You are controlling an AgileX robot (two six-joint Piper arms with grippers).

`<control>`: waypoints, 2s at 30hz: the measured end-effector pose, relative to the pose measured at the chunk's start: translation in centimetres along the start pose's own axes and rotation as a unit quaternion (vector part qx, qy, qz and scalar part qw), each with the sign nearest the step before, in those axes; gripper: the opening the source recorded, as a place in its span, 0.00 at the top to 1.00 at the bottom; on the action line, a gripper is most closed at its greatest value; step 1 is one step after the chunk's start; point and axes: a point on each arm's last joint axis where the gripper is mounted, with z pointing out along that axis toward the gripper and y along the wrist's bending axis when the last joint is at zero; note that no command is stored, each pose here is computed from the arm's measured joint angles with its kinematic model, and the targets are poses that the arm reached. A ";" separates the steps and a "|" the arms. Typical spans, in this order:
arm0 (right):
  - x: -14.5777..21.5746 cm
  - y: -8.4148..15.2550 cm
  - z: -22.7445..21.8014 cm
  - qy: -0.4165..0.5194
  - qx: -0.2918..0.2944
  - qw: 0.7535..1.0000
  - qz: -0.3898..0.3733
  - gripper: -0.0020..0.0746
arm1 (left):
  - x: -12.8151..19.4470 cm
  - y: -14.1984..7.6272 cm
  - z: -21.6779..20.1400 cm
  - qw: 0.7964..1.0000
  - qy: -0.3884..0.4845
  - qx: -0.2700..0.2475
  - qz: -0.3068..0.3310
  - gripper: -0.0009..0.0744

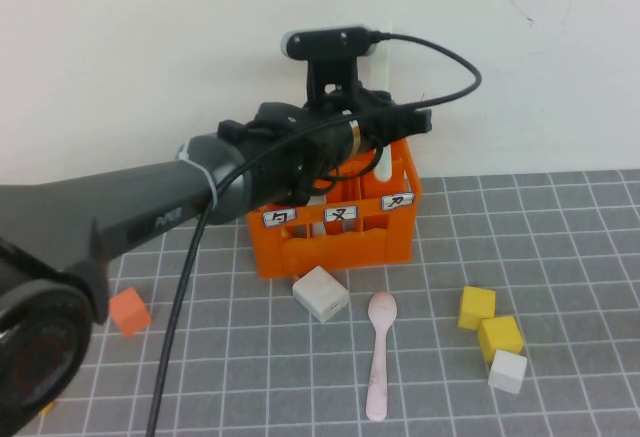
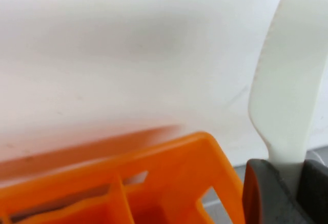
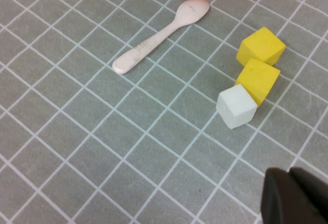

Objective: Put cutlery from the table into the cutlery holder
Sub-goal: Place the knife on the box, then pick up the spoon

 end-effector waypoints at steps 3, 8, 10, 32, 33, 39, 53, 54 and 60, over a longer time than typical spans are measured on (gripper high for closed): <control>0.0 0.0 0.0 0.000 0.000 1.000 0.000 0.98 | 0.7 0.0 0.6 1.000 0.010 0.003 0.003 0.87; 0.0 0.0 0.0 0.001 0.001 1.000 -0.001 0.98 | 1.4 0.2 1.3 0.999 0.018 0.002 0.049 0.85; 0.0 0.0 0.0 0.001 0.001 1.000 -0.002 0.98 | 1.4 0.1 1.3 0.998 0.020 0.009 0.066 0.78; 0.1 0.0 0.0 0.003 0.002 1.000 -0.004 0.98 | -11.1 -4.6 -13.1 0.973 -0.153 0.082 0.150 0.98; 0.1 0.0 0.0 0.004 0.002 1.000 -0.004 0.98 | -11.6 -4.8 -14.6 0.971 -0.163 0.088 0.151 0.98; 0.1 0.0 0.0 0.004 0.002 1.000 -0.008 0.98 | -10.6 -5.1 -20.6 0.961 -0.153 0.151 0.176 0.99; 0.0 0.6 -0.4 0.027 -0.037 0.998 -0.035 0.98 | 1.8 0.6 -19.4 0.977 0.026 0.092 0.189 0.99; -0.2 0.5 -0.6 0.029 -0.033 0.998 -0.036 0.98 | 2.2 1.4 -19.3 0.979 0.025 0.061 0.194 0.99; -1.3 -0.3 -1.7 0.045 0.004 0.998 -0.041 0.98 | 3.2 6.3 -19.8 0.974 0.040 -0.182 0.125 0.99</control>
